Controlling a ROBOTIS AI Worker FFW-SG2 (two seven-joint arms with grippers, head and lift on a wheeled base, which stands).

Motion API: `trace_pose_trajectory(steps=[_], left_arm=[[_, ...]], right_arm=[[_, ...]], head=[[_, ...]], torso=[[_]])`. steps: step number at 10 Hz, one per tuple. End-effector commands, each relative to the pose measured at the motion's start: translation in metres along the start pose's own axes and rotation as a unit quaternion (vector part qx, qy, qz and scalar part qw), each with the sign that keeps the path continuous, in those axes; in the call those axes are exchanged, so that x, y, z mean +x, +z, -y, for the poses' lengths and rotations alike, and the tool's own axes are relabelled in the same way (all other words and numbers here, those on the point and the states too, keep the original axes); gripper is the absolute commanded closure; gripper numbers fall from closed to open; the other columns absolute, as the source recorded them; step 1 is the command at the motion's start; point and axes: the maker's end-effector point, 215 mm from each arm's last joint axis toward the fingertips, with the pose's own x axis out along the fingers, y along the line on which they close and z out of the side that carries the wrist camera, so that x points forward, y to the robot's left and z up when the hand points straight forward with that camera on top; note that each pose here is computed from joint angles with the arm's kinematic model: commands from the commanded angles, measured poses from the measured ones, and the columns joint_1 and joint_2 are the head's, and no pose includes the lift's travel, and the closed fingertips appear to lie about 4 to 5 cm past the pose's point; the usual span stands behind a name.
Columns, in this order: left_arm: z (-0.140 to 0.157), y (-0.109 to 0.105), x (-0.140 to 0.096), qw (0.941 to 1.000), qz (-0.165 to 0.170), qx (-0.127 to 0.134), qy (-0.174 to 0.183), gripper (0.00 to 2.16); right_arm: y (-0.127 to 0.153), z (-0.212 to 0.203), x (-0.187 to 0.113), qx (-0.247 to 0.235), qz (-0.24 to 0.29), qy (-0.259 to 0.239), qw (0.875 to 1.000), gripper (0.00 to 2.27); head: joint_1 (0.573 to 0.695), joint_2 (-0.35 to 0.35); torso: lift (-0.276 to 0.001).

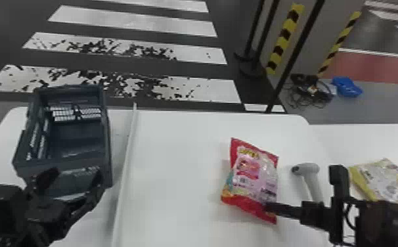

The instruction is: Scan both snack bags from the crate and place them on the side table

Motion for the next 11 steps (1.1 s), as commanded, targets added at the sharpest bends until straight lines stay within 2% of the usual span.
trace_pose_trajectory(steps=[1,3,6,8,9,10,11], left_arm=[[0.0,-0.001,0.0,1.0,-0.001,-0.001,0.001,0.09],[-0.001,-0.001,0.0,1.0,-0.001,0.0,0.001,0.09],[-0.001,-0.001,0.0,1.0,-0.001,0.0,0.001,0.09],[-0.002,-0.002,-0.002,1.0,-0.002,0.001,0.003,0.09],[-0.002,-0.002,-0.002,1.0,-0.002,0.001,0.003,0.09],[-0.002,-0.002,-0.002,1.0,-0.002,0.001,0.003,0.09],[-0.002,-0.001,-0.002,1.0,-0.001,0.002,0.003,0.09]], right_arm=[[0.003,0.0,-0.002,0.0,0.004,0.002,1.0,2.26],[0.017,-0.011,-0.013,0.002,0.031,0.027,0.999,2.26],[0.047,-0.029,-0.047,0.004,0.09,0.066,0.994,2.26],[0.084,-0.016,-0.077,-0.009,0.153,0.043,0.987,2.26],[0.111,-0.002,-0.096,-0.011,0.196,0.024,0.98,2.26],[0.129,0.019,-0.109,-0.019,0.228,-0.012,0.973,2.26],[0.145,0.038,-0.119,-0.01,0.253,-0.026,0.967,2.26]], head=[[0.695,-0.194],[0.695,-0.195],[0.695,-0.193],[0.695,-0.206],[0.695,-0.224],[0.695,-0.255],[0.695,-0.273]], torso=[[-0.095],[-0.095],[-0.095],[-0.095],[-0.095],[-0.095],[-0.095]])
